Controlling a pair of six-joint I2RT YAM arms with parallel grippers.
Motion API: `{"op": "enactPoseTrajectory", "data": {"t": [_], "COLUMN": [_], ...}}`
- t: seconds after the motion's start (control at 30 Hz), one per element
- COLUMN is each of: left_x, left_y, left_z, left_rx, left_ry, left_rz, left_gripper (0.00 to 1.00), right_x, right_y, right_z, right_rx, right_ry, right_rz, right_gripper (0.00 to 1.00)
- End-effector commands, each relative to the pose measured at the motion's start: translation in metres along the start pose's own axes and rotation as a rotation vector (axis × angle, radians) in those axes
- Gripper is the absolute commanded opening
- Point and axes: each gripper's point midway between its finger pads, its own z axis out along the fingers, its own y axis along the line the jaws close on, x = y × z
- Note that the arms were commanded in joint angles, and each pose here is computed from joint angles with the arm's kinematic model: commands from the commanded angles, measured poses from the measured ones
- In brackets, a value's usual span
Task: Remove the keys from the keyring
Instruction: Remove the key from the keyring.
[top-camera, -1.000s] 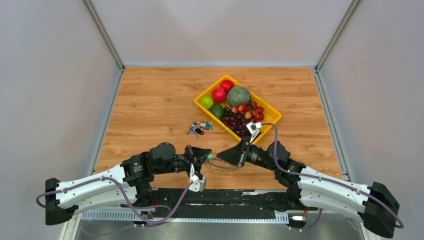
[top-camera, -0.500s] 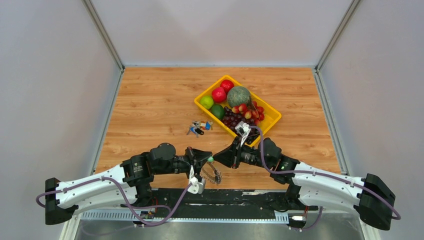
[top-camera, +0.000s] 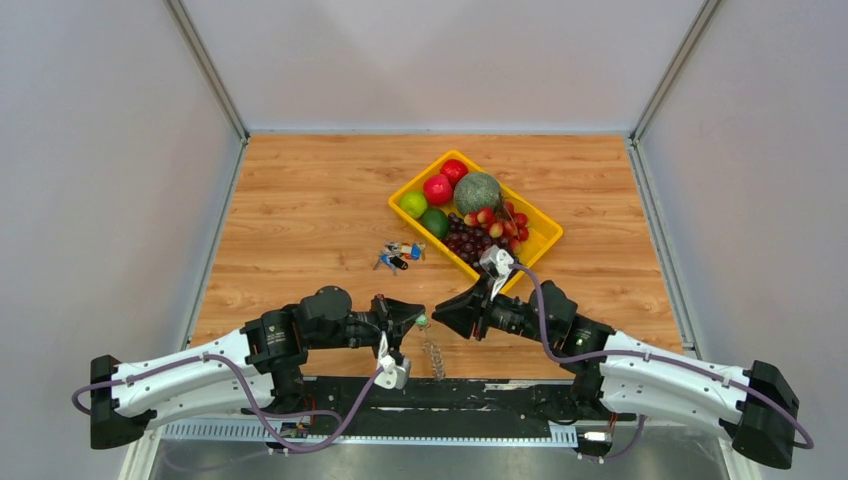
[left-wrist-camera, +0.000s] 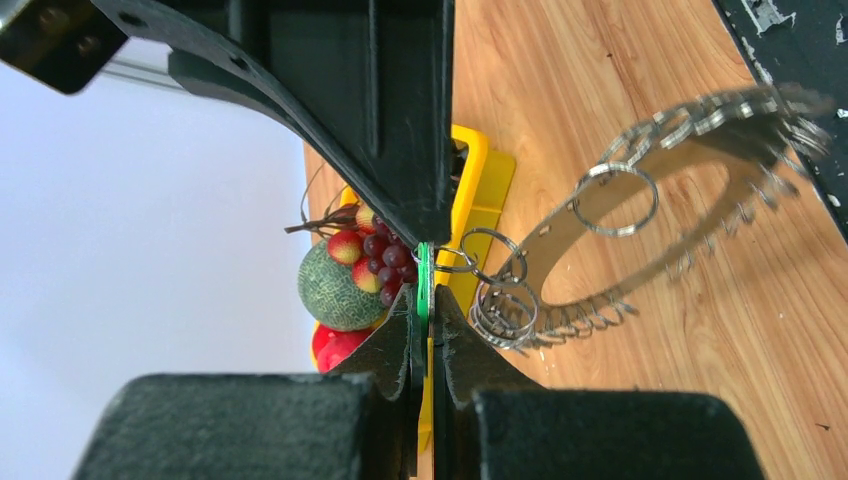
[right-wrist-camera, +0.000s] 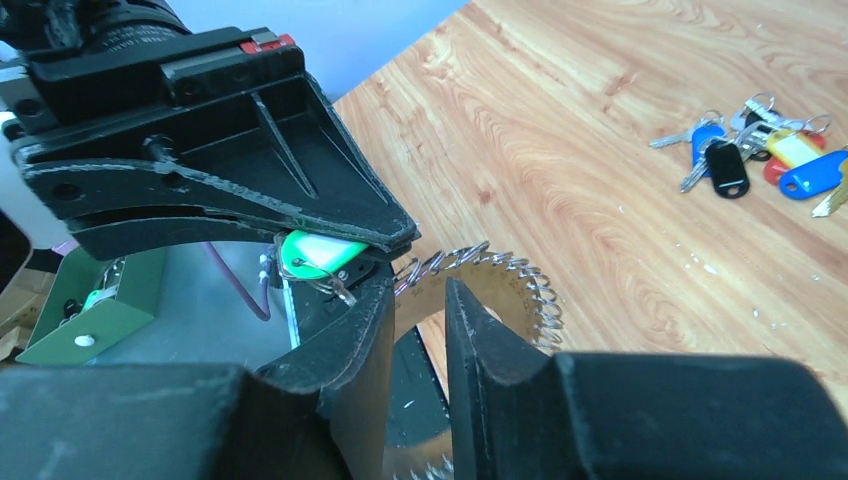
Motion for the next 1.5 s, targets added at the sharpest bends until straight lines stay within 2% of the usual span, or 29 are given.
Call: {"op": "enactPoseTrajectory", "data": {"t": [0.0,0.33,0.63,1.07,1.47], "left_x": [-0.015,-0.013,-0.01,-0.01,-0.01], "left_y": [0.018,0.018,0.017,0.016,0.016], "left_z": [-0.003,-0.002,0.0,0.0,0.0], "left_rx": [-0.053,-0.054,-0.049,-0.049,-0.048], "left_ry": [-0.056,-0.042,-0.033,-0.032,-0.032], "left_rz": [0.022,0.023,0.021,0.022,0.022], "left_gripper": [0.0,0.0,0.0,0.0,0.0], "right_x": [-0.009,-0.003,-0.003,-0.01,-0.02], "right_y": [-0.001,0.011,0.015,0.025,0.026], "right_z": [-0.009,-0.018,-0.01,0.007,0.004], "right_rx": [0.017,-0.029,0.021,-0.005,0.006], "right_ry": [-0.038,-0.039,-0.062,-0.079,-0.119], "right_rz": [-0.061,-0.151,-0.222,-0.268,-0.268], "right_gripper": [0.29,0.34,0.43,0.43,0.41]}}
